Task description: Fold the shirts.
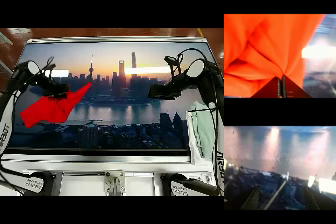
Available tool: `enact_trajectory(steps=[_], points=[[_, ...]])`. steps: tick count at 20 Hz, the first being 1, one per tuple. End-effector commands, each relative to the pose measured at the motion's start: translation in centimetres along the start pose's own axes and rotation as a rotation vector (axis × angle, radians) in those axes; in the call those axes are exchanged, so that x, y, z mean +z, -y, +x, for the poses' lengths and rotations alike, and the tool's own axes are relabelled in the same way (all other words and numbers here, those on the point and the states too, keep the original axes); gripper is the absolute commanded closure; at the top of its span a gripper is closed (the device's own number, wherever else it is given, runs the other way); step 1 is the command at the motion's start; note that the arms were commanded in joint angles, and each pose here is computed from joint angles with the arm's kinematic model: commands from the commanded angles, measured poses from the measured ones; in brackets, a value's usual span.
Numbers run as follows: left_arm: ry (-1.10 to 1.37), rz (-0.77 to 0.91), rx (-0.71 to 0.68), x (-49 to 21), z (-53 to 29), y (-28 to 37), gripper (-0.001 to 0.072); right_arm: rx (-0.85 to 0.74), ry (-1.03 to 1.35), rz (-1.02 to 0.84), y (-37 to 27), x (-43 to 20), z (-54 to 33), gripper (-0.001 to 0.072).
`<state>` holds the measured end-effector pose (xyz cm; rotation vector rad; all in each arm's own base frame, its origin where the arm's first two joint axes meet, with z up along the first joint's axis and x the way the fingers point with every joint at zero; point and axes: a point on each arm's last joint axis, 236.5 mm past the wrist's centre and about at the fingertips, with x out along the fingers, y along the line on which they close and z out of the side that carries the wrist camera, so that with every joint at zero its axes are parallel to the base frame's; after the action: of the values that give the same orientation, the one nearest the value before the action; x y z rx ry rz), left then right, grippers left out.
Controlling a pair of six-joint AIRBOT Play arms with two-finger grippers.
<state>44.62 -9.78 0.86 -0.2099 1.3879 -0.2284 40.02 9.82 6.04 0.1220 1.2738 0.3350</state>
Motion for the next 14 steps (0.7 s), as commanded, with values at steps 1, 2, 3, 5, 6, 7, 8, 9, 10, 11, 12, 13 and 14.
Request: enact_trajectory(steps=[1,2,3,5,6,7,8,9,10,11,12,13,14], points=[[0.195,0.239,-0.124,-0.8,-9.0,10.4,0.0673,-0.085,0.066,-0.054,1.2,1.6,-2.4,0.0054],[0.220,0.304,-0.156,-2.2,-10.7,13.4,0.0673,-0.121,0.108,-0.072,1.6,2.3,-4.1,0.0054],[0.230,0.372,-0.186,-3.9,-11.8,16.4,0.0673,-0.165,0.159,-0.091,1.9,2.9,-6.2,0.0054],[0.199,0.491,-0.240,-7.6,-11.6,21.7,0.0673,-0.275,0.241,-0.122,3.1,3.4,-10.9,0.0054],[0.172,0.550,-0.265,-9.5,-10.5,24.3,0.0673,-0.325,0.283,-0.129,3.5,3.2,-13.2,0.0054],[0.151,0.592,-0.288,-11.1,-9.1,26.6,0.0673,-0.370,0.312,-0.136,3.9,2.7,-15.3,0.0054],[0.126,0.621,-0.310,-12.8,-7.3,28.9,0.0673,-0.414,0.332,-0.137,4.3,1.9,-17.2,0.0065],[0.098,0.639,-0.322,-14.3,-5.2,30.7,0.0673,-0.449,0.337,-0.133,4.7,1.0,-18.6,0.0065],[0.062,0.650,-0.325,-15.8,-2.6,32.2,0.0673,-0.479,0.328,-0.120,5.1,-0.1,-19.7,0.0065],[0.029,0.640,-0.321,-16.8,-0.1,33.1,0.0671,-0.495,0.307,-0.103,5.4,-1.2,-20.2,0.0065],[0.008,0.607,-0.315,-17.1,2.2,33.7,0.0632,-0.499,0.265,-0.092,5.5,-2.4,-20.2,0.0065],[-0.013,0.565,-0.302,-16.9,3.7,33.6,0.0339,-0.496,0.225,-0.083,5.6,-3.2,-19.8,0.0065],[-0.030,0.505,-0.285,-16.2,4.4,32.9,-0.0009,-0.494,0.196,-0.079,5.8,-3.7,-19.3,0.0065]])
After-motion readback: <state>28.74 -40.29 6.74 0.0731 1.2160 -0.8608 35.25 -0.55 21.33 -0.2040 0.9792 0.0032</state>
